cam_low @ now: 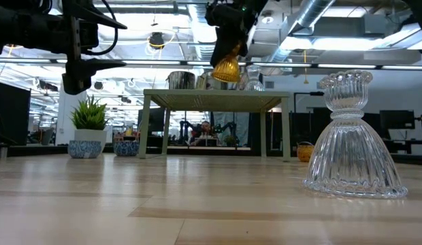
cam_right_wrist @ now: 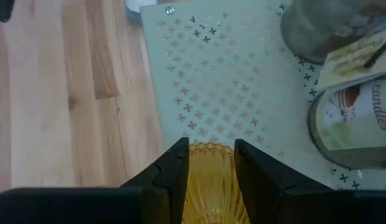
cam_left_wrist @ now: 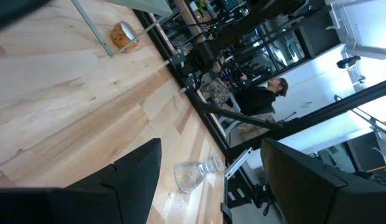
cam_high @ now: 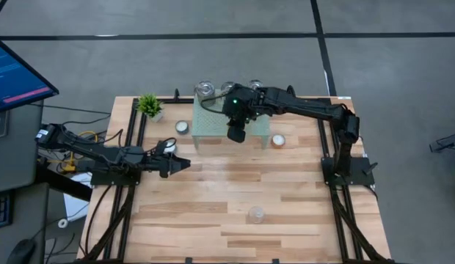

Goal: Pick & Place candle stick holders
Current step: Put the orange candle holder on the shelf

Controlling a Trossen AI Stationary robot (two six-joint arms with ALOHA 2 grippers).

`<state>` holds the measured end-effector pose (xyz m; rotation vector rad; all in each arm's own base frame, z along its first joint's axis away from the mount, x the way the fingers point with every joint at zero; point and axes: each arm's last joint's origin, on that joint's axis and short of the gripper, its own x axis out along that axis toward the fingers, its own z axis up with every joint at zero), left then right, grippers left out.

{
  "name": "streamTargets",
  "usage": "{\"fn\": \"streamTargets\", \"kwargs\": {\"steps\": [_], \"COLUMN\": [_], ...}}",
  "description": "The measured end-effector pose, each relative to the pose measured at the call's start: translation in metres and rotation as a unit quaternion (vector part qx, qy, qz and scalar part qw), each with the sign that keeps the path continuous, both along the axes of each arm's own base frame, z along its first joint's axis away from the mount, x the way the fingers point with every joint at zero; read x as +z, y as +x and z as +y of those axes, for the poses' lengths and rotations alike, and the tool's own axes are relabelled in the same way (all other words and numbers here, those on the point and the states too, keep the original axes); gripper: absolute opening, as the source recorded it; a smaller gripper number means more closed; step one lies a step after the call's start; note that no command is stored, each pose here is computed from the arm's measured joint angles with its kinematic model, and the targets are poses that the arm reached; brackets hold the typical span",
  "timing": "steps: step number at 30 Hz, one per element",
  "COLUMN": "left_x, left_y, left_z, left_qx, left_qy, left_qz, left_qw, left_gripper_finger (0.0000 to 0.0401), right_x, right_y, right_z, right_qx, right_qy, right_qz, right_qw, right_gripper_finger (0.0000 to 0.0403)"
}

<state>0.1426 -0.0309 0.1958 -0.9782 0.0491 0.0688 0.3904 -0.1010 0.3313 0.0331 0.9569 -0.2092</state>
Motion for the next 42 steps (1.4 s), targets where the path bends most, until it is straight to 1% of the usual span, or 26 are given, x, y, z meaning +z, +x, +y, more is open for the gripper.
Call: {"fn": "streamTargets", "kwargs": {"steps": [4, 9, 18, 24, 31, 37, 42], "left_x": [0.0, 0.0, 0.0, 0.0, 0.0, 0.0, 0.0], "left_y": [0.0, 0.0, 0.0, 0.0, 0.0, 0.0, 0.0], "left_z": [0.0, 0.001, 0.001, 0.001, 0.001, 0.001, 0.001], "left_qx": [0.007, 0.012, 0.015, 0.016, 0.016, 0.016, 0.016], "left_qy": [0.0, 0.0, 0.0, 0.001, 0.002, 0.002, 0.002], "left_qz": [0.0, 0.0, -0.001, -0.001, -0.001, -0.001, 0.0], "left_qw": [1.0, 1.0, 1.0, 1.0, 1.0, 1.0, 1.0], "left_gripper_finger": [0.0275, 0.0275, 0.0275, 0.0275, 0.0275, 0.0275, 0.0275], "right_x": [-0.006, -0.02, -0.019, -0.019, -0.019, -0.019, -0.017], "right_y": [0.004, 0.011, 0.007, 0.008, 0.008, 0.008, 0.008], "right_z": [-0.002, -0.011, -0.023, -0.025, -0.027, -0.028, -0.028], "right_qx": [0.013, 0.008, -0.006, -0.01, -0.013, -0.025, -0.026], "right_qy": [0.004, 0.005, 0.004, 0.001, 0.0, -0.018, -0.021], "right_qz": [0.004, 0.018, 0.012, 0.008, 0.008, 0.01, 0.003], "right_qw": [1.0, 1.0, 1.0, 1.0, 1.0, 0.999, 0.999], "right_gripper_finger": [0.0111, 0.0111, 0.0111, 0.0114, 0.0132, 0.0148, 0.0183]}}
